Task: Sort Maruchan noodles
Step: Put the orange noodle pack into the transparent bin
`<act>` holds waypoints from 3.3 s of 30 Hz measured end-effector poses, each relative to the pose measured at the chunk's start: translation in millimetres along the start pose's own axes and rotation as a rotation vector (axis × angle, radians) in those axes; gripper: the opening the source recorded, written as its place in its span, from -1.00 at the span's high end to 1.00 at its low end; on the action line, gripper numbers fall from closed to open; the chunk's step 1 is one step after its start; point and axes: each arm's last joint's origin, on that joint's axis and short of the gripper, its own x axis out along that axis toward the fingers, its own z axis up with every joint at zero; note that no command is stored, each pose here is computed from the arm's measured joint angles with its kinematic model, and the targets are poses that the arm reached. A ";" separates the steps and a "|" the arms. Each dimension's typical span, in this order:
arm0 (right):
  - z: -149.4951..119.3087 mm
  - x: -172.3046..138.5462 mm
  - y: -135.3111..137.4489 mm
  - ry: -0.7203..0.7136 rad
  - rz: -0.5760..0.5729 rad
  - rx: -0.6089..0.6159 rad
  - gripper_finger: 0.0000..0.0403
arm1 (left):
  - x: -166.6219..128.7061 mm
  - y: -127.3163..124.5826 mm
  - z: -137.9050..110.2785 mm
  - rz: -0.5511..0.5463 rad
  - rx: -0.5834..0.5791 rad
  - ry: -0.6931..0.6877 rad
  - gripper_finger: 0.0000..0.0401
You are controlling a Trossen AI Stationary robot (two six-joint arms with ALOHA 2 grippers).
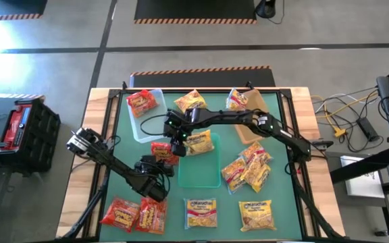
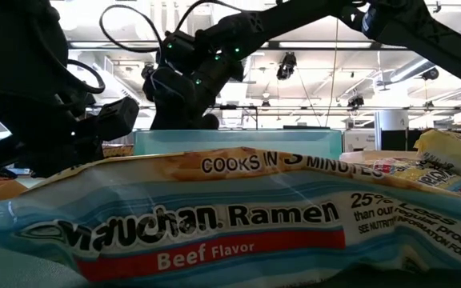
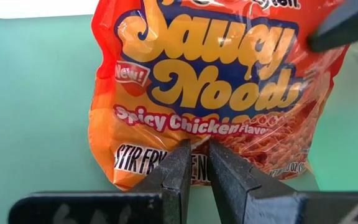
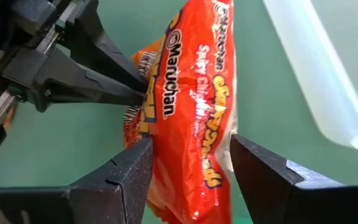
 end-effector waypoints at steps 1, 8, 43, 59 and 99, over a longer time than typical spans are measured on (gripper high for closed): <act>-0.6 1.7 0.8 0.003 0.010 0.006 0.00 | 0.0 0.0 0.0 0.000 0.000 0.000 0.80; -4.4 11.5 3.5 0.018 0.076 0.025 0.00 | 0.0 0.0 0.0 0.000 0.001 0.000 0.80; -6.4 21.7 7.3 0.020 0.101 0.032 0.89 | -47.6 -28.5 -1.1 -0.038 0.040 0.031 0.80; 27.5 -25.7 9.6 -0.087 0.064 -0.039 0.89 | -69.8 -33.3 -6.5 -0.079 0.033 0.073 0.80; 58.9 -38.5 -80.0 -0.430 -0.502 -0.618 0.89 | -44.4 -2.0 58.6 0.174 0.063 -0.073 0.80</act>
